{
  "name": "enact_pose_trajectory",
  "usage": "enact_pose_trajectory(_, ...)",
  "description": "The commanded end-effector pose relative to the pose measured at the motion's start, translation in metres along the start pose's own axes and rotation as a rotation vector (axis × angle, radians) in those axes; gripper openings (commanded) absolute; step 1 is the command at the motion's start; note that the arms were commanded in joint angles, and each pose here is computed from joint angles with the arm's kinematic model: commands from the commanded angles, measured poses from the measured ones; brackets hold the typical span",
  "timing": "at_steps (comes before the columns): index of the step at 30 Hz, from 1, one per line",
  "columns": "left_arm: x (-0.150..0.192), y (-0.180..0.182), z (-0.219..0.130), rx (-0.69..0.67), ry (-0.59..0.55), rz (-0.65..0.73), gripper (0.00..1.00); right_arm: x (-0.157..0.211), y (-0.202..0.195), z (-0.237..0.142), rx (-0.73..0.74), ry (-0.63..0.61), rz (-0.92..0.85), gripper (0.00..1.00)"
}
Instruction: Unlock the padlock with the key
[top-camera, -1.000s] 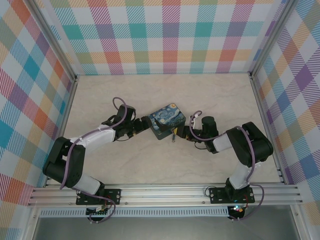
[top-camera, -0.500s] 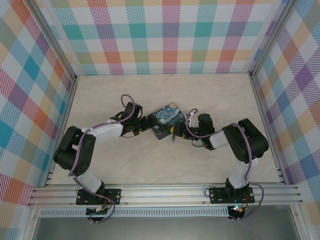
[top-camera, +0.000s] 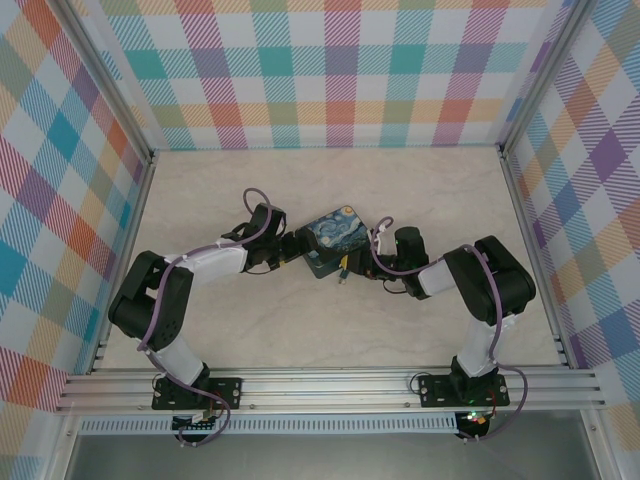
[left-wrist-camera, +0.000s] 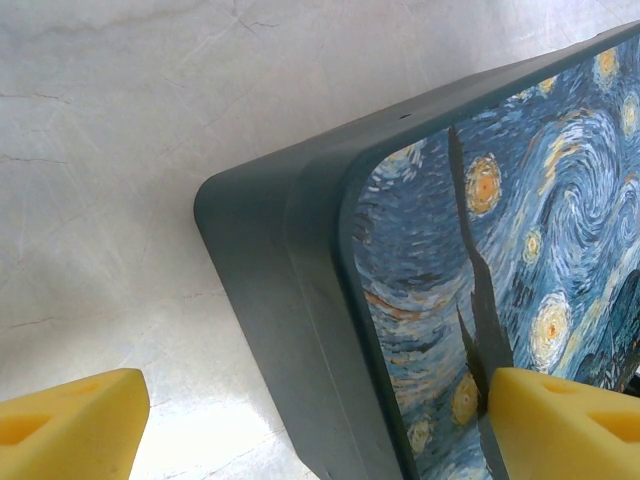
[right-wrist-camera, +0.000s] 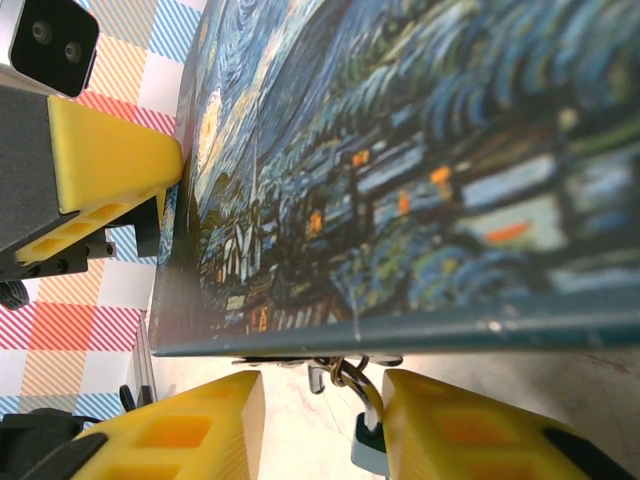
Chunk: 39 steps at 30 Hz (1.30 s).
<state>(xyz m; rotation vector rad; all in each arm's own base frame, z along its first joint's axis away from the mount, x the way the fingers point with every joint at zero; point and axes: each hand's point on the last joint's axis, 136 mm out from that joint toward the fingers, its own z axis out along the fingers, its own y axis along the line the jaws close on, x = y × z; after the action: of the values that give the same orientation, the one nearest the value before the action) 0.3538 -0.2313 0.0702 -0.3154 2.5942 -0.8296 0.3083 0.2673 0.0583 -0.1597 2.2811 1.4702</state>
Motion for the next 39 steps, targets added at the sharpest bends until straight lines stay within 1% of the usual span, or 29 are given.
enact_pose_trajectory(1,0.016,0.017,0.006,-0.067,0.041,0.011,0.87,0.003,0.009,-0.001,-0.03,0.012,-0.044,0.32)
enact_pose_trajectory(4,0.016,0.017,0.005,-0.068,0.038,0.014,0.87,0.003,0.009,-0.002,-0.026,0.011,-0.044,0.29)
enact_pose_trajectory(10,0.017,0.019,0.005,-0.075,0.039,0.016,0.87,0.007,0.007,-0.004,-0.02,0.015,-0.046,0.29)
enact_pose_trajectory(14,0.017,0.019,0.005,-0.073,0.037,0.017,0.87,0.008,0.008,-0.004,-0.019,0.016,-0.048,0.26)
enact_pose_trajectory(19,0.017,0.019,0.004,-0.075,0.036,0.017,0.87,0.008,0.007,-0.004,-0.018,0.018,-0.045,0.2)
enact_pose_trajectory(24,0.016,0.019,0.002,-0.076,0.033,0.017,0.87,0.006,0.006,-0.004,-0.009,0.013,-0.045,0.1)
enact_pose_trajectory(31,0.02,0.024,-0.002,-0.094,0.032,0.018,0.87,0.004,-0.004,-0.007,0.061,-0.01,-0.001,0.0)
enact_pose_trajectory(39,0.031,0.038,-0.005,-0.12,0.044,0.006,0.87,-0.003,-0.008,-0.015,0.097,-0.084,0.059,0.0)
